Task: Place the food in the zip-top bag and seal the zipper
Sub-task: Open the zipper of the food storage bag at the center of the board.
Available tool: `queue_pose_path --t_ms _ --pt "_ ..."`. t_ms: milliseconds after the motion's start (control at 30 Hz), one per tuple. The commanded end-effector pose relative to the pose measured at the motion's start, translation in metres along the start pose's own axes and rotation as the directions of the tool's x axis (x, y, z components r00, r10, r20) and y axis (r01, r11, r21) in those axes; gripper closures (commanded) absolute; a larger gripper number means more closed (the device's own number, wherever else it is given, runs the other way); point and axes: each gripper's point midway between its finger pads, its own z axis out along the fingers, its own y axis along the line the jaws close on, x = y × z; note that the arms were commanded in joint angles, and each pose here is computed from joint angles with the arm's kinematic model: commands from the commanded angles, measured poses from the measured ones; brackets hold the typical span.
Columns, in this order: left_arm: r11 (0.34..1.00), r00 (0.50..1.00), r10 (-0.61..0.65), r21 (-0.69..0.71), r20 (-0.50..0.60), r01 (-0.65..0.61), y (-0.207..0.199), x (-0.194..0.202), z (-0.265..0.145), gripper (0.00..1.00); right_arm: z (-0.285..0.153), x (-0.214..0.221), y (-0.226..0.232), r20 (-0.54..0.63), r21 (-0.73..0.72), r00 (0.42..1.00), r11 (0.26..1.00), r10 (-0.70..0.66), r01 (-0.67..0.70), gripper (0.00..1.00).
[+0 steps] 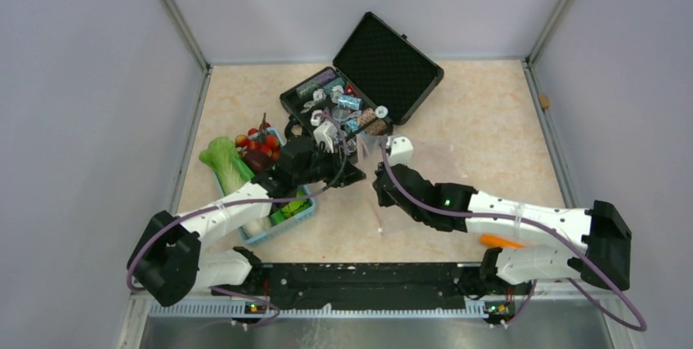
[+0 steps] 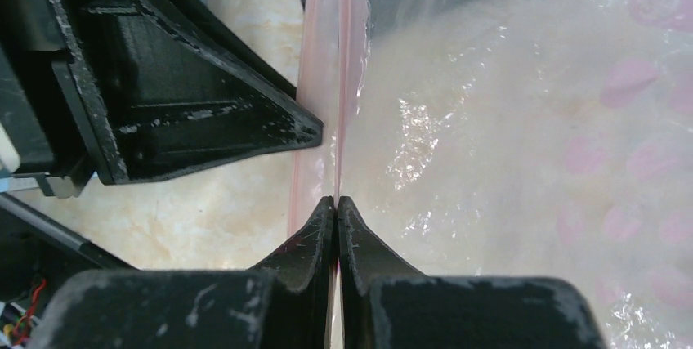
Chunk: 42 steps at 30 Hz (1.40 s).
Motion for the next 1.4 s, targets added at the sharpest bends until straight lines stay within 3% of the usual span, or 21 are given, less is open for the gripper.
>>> queue_pose_path --t_ms 0,167,400,500,533,600,700,767,1067,1133,1267,1367 --pt "0.999 0.998 0.037 0.028 0.052 -0.039 -0.013 -0.016 -0.002 0.81 -0.011 -0.031 -0.003 0.089 0.049 0.996 0.998 0.029 -0.033 1.00" --pt "0.998 0.998 0.042 0.043 0.042 -0.044 -0.024 -0.022 -0.003 1.00 -0.010 -0.030 -0.007 0.077 0.089 0.996 0.996 -0.039 0.032 1.00" --pt "0.996 0.997 0.064 0.060 0.038 -0.067 -0.042 -0.025 0.003 1.00 -0.005 -0.026 -0.008 0.034 0.161 0.994 0.983 -0.099 0.093 0.92" --pt "0.997 0.998 0.060 0.046 0.026 -0.061 -0.040 -0.022 0.007 1.00 -0.006 -0.026 -0.011 0.040 0.193 0.995 0.978 -0.090 0.081 0.99" --pt "0.998 0.998 0.056 0.037 0.023 -0.056 -0.038 -0.022 0.008 0.93 -0.008 -0.027 -0.011 0.050 0.194 0.995 0.978 -0.089 0.078 0.99" --pt "0.999 0.999 0.048 0.023 0.019 -0.049 -0.034 -0.021 0.010 0.64 -0.009 -0.028 -0.009 0.064 0.178 0.995 0.982 -0.077 0.064 1.00" --pt "1.000 0.999 0.029 -0.004 0.025 -0.028 -0.028 -0.021 0.012 0.49 -0.011 -0.029 -0.007 0.077 0.160 0.995 0.986 -0.058 0.045 1.00" --pt "1.000 1.000 0.021 -0.015 0.019 -0.021 -0.025 -0.019 0.014 0.48 -0.012 -0.030 -0.004 0.086 0.135 0.996 0.991 -0.034 0.022 1.00" --pt "0.999 1.000 0.007 -0.033 0.004 -0.007 -0.017 -0.014 0.023 0.75 -0.018 -0.031 -0.004 0.118 0.091 0.993 0.996 0.011 -0.022 1.00" --pt "1.000 1.000 0.012 -0.026 -0.001 -0.012 -0.019 -0.014 0.022 0.98 -0.017 -0.030 -0.003 0.111 0.085 0.994 0.996 -0.008 -0.001 1.00" --pt "1.000 0.999 0.023 -0.004 0.027 -0.023 -0.030 -0.023 0.015 1.00 -0.014 -0.023 -0.006 0.076 0.116 0.996 0.992 -0.054 0.045 0.99" --pt "1.000 0.999 0.021 -0.001 0.046 -0.021 -0.037 -0.029 0.010 1.00 -0.009 -0.019 -0.011 0.043 0.164 0.996 0.984 -0.073 0.065 0.90"
